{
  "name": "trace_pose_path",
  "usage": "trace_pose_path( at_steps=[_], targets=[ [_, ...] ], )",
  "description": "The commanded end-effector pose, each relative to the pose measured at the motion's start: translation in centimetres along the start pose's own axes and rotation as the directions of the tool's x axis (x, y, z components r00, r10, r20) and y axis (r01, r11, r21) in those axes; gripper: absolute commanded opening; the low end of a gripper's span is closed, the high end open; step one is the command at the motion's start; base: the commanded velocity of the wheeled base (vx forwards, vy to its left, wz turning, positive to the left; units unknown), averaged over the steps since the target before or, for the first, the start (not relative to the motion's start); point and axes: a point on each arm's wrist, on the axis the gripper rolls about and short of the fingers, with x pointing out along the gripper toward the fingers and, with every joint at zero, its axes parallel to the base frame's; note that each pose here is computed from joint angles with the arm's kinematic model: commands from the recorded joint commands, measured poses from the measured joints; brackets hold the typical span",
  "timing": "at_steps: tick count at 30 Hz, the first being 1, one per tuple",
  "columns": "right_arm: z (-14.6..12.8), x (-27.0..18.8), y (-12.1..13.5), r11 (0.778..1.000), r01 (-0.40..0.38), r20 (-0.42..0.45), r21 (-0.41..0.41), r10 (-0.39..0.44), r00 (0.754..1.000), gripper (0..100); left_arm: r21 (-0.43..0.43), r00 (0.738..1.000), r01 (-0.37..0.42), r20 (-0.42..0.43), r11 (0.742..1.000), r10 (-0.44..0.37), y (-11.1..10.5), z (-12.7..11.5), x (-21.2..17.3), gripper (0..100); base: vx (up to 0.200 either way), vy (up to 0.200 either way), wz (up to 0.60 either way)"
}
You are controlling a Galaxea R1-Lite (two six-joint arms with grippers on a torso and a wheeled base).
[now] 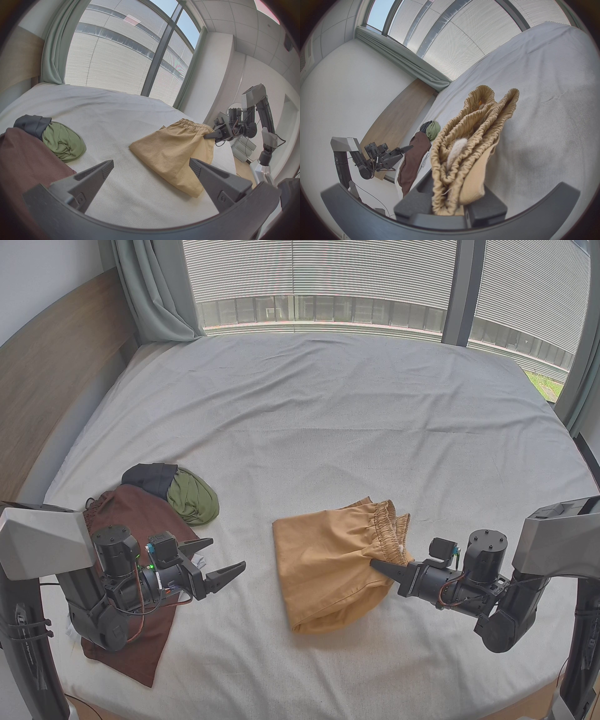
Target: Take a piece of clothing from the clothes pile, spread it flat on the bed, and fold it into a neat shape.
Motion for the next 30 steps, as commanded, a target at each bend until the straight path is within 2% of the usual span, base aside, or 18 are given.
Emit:
trace_pose_path(
  at_steps=[1, 7, 15, 21, 30],
  targets=[
    [0.5, 0.1, 0.4, 1.000, -0.015, 0.017, -0.004, 0.015, 1.000, 0, 0.007, 1.000, -0.003, 0.001, 1.000, 0.003, 0.2, -0.1, 0.0, 100, 0.000, 0.000, 0.00],
    [1.7, 0.2, 1.2, 0.998, -0.048, 0.059, 0.028, 0.046, 0.997, 0, 0.023, 1.000, -0.001, -0.003, 1.000, 0.002, 0.2, -0.2, 0.0, 100, 0.000, 0.000, 0.00],
    [3.0, 0.8, 2.3, 0.995, -0.095, 0.105, 0.020, 0.092, 0.990, 0, 0.052, 1.000, -0.006, 0.004, 0.999, 0.006, 0.2, 0.1, -0.2, 100, 0.000, 0.000, 0.00],
    [4.9, 0.9, 3.3, 0.989, -0.143, 0.167, 0.026, 0.137, 0.976, 0, 0.057, 1.000, -0.008, 0.011, 0.998, 0.007, 0.2, 0.4, -0.3, 100, 0.000, 0.000, 0.00],
    [6.3, 1.7, 3.8, 0.983, -0.186, 0.208, 0.016, 0.178, 0.962, 0, 0.055, 1.000, -0.008, 0.008, 0.998, 0.007, 0.2, 0.3, -0.3, 100, 0.000, 0.000, 0.00]
  ],
)
